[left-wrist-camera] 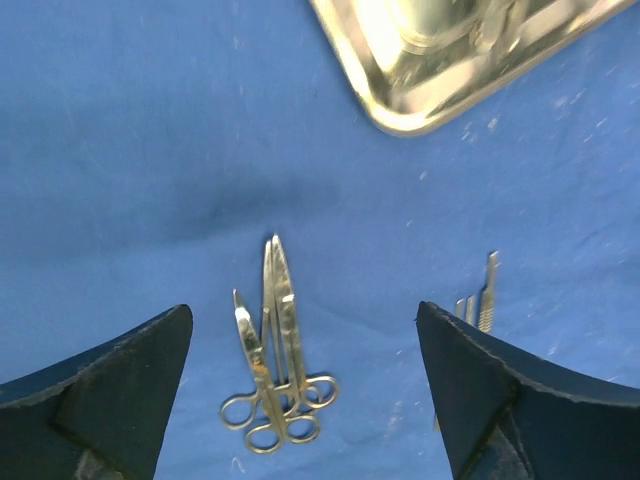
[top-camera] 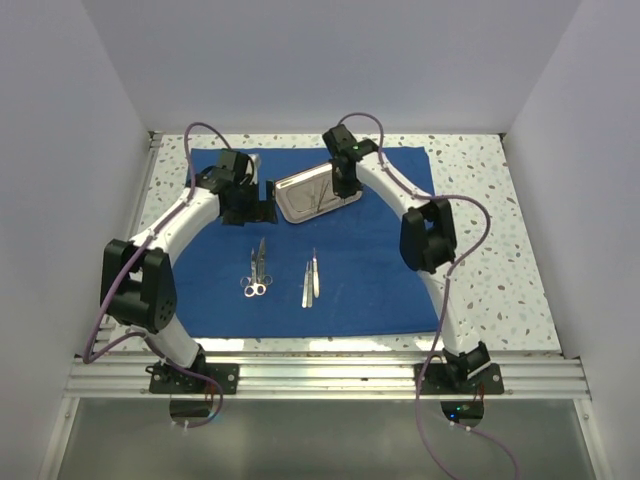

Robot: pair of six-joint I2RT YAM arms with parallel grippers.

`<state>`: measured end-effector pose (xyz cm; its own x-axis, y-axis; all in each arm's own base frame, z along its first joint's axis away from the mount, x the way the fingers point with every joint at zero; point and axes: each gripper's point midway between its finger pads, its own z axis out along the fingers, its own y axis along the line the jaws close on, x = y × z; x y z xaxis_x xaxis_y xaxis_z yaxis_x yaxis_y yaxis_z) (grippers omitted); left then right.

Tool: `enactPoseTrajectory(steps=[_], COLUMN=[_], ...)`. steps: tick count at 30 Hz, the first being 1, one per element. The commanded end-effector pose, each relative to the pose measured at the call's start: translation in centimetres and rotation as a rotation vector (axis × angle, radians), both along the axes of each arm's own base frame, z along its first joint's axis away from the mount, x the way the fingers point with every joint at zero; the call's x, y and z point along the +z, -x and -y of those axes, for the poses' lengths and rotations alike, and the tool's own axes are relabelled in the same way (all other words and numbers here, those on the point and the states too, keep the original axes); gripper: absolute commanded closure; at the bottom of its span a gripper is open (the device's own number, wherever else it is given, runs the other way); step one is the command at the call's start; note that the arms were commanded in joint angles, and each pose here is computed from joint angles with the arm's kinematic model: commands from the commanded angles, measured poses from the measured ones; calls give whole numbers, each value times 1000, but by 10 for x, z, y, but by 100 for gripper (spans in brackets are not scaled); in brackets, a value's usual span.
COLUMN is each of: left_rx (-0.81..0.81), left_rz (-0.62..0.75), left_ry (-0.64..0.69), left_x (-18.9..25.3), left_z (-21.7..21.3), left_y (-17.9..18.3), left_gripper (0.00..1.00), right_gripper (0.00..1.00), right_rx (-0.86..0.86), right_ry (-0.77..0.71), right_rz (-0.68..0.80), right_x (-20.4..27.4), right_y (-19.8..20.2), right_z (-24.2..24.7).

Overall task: Open and lay out the surgical kit
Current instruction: Pick up the medical item from the container, then place the medical item in the surgical kit.

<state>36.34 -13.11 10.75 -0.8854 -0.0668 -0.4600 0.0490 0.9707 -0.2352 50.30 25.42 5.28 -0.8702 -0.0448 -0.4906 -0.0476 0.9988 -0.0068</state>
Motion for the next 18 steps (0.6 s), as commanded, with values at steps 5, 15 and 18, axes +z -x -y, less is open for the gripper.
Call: enactPoseTrajectory(steps=[5, 15, 18], left_rx=[35, 72, 74], left_rz=[131, 110, 101], left_ry=[16, 51, 70], left_x=[45, 47, 47], left_z=[-1, 3, 6], left_y=[-33, -29, -28], left_gripper=[1, 0, 0], right_gripper=[100, 100, 100], right_rx=[-32, -91, -117], right_ry=[-45, -72, -77], right_rz=[188, -22, -64], right_x=[110, 28, 8], right_y=[48, 182, 202], right_z=[41, 91, 97])
